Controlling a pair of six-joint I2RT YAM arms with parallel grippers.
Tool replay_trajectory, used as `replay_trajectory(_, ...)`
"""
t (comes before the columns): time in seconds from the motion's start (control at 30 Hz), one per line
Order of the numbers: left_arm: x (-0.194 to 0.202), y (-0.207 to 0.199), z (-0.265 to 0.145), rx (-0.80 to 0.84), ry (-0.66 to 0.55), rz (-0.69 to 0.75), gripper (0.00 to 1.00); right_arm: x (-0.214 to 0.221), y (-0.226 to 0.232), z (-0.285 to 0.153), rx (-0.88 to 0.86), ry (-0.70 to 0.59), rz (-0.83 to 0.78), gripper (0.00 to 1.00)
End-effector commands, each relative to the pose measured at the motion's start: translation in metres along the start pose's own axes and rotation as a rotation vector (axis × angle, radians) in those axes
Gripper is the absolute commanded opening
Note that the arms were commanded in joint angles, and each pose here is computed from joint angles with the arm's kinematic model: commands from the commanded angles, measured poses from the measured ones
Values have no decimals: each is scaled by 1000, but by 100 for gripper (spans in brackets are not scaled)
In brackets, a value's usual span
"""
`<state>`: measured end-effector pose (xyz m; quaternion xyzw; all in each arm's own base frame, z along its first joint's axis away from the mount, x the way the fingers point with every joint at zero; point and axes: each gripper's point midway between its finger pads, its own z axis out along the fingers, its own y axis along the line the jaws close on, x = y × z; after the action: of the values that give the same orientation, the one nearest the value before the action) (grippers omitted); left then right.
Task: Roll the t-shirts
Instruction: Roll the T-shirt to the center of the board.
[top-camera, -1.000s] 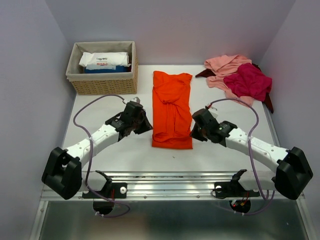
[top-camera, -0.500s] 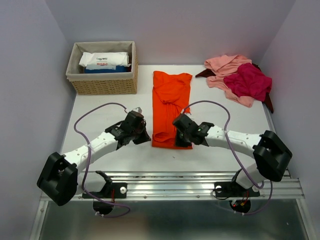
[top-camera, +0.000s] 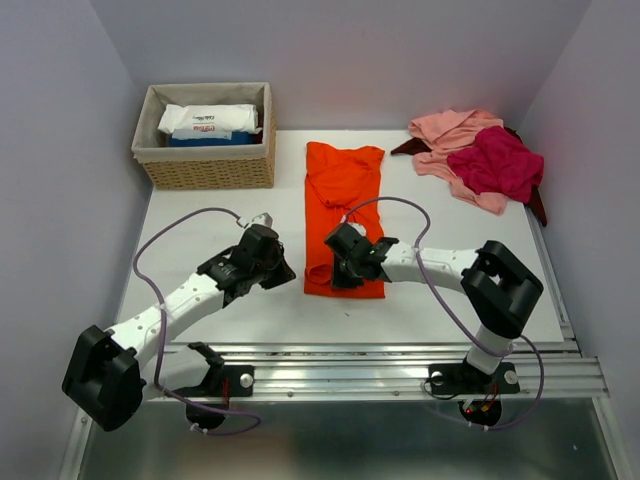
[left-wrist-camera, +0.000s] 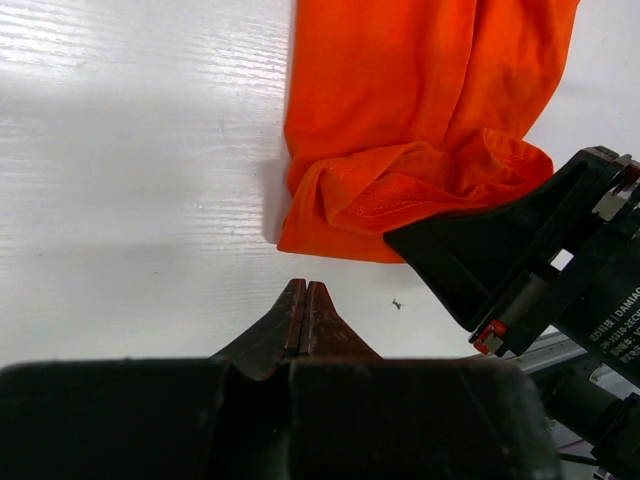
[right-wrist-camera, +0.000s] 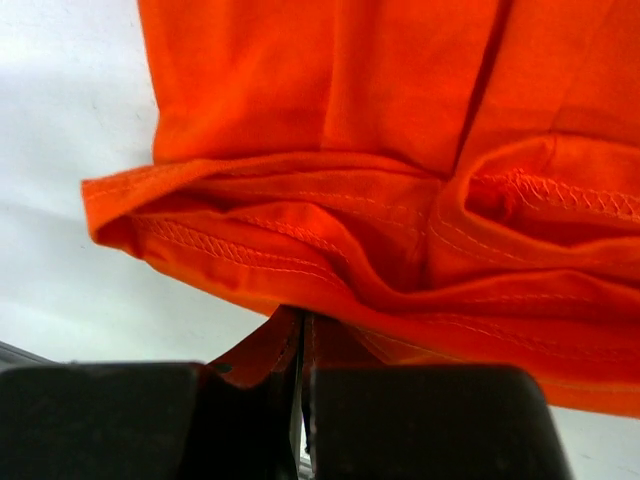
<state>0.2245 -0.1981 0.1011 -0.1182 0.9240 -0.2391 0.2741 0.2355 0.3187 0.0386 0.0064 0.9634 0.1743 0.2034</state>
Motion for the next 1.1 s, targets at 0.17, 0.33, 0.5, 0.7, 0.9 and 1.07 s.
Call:
replay_trajectory(0.17, 4, 11, -5, -8, -20, -16, 0, -52, 20, 3, -17, -152, 31, 1)
replay_trajectory(0.33, 16, 9, 0, 24, 36, 4, 0, -65, 12, 20, 15, -155, 37, 1)
replay_trajectory(0.5, 16, -1, 8, 58, 53, 20, 0, -79, 14, 27, 15, -170, 37, 1)
replay_trajectory(0.7, 6, -26, 17, 128, 62, 42, 0, -96, 14, -11, -19, -252, 53, 2)
replay_trajectory(0.9, -2, -41, 34, 149, 73, 57, 0, -86, -28, -50, 15, -289, 86, 4)
replay_trajectory(1.07, -7, -45, 47, 137, 72, 63, 0, -51, -61, -48, 67, -217, 100, 4)
